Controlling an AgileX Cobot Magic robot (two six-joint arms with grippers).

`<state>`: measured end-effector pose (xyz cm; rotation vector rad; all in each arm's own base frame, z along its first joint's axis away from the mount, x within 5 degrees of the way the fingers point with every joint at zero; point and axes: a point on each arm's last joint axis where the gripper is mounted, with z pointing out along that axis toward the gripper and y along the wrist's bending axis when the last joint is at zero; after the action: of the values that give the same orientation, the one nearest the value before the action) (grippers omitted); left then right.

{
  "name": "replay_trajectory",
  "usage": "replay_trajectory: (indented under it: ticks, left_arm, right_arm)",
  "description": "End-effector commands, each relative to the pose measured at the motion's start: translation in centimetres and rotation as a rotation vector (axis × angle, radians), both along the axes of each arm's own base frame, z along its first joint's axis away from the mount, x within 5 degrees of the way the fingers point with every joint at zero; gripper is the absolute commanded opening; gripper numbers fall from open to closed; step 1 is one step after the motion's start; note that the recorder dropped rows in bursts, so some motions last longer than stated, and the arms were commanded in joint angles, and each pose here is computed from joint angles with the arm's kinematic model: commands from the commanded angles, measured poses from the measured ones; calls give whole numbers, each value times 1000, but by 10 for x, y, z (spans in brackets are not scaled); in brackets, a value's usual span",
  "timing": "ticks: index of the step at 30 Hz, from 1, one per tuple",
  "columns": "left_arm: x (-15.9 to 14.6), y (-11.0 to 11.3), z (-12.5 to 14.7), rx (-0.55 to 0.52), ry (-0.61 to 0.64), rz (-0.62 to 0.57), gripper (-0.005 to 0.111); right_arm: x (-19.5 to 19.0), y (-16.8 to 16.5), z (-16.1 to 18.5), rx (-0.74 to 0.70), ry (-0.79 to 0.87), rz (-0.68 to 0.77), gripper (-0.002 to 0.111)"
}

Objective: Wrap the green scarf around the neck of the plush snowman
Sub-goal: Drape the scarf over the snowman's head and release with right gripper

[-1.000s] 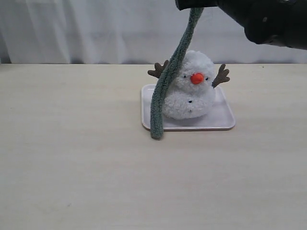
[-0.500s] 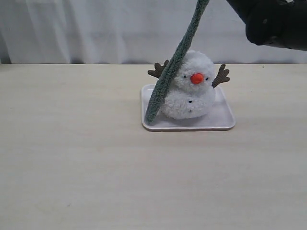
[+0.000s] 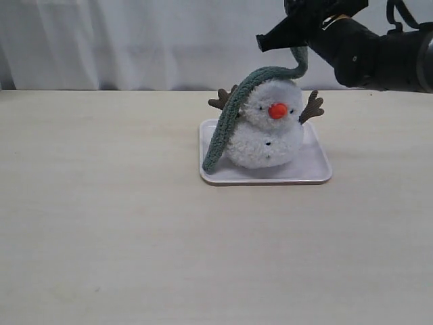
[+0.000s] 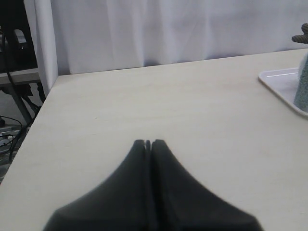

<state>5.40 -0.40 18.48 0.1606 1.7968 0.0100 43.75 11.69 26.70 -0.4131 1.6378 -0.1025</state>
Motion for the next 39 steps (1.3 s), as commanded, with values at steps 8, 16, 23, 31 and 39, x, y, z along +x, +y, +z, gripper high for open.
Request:
replay_trajectory:
  ticks: [8, 16, 23, 31, 39]
  left_arm:
    - [0, 0, 1, -5, -12, 1, 0]
    - [0, 0, 1, -5, -12, 1, 0]
    - [0, 0, 1, -5, -12, 1, 0]
    - [0, 0, 1, -5, -12, 1, 0]
    - [0, 0, 1, -5, -12, 1, 0]
  right_arm:
    - [-9, -15, -22, -45, 346, 46, 4]
    - [-22, -17, -7, -28, 419, 65, 24]
    - [-30, -49, -13, 48, 628, 5, 54]
    - [-47, -55, -3, -53, 723, 34, 54]
    - [-71, -64, 16, -194, 812, 27, 54]
